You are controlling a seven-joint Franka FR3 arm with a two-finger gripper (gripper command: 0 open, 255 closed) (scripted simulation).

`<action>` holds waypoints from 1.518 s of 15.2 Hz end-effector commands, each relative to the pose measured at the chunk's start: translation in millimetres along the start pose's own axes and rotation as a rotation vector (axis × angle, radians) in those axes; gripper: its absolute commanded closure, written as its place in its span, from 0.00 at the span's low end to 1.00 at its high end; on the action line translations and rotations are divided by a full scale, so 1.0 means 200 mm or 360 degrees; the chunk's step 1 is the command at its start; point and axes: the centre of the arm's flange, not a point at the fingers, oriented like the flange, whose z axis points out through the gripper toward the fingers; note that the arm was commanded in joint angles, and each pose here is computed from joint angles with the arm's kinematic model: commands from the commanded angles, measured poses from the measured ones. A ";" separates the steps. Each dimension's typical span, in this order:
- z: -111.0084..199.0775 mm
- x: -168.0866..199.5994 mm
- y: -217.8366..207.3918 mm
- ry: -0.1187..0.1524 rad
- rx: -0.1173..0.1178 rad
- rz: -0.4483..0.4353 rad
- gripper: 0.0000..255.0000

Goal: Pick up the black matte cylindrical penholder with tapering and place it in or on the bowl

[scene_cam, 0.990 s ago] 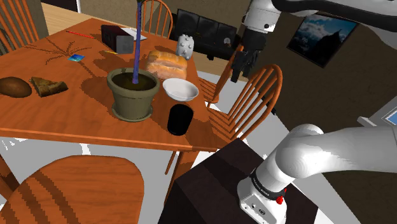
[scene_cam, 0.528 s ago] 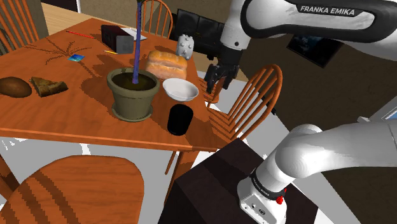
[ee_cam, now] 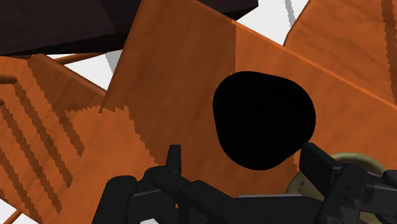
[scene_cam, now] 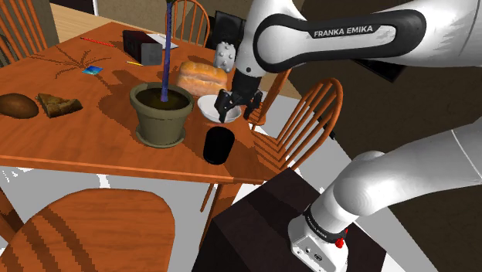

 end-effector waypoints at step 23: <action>0.23 0.02 -0.02 0.0008 0.0005 0.0021 1.00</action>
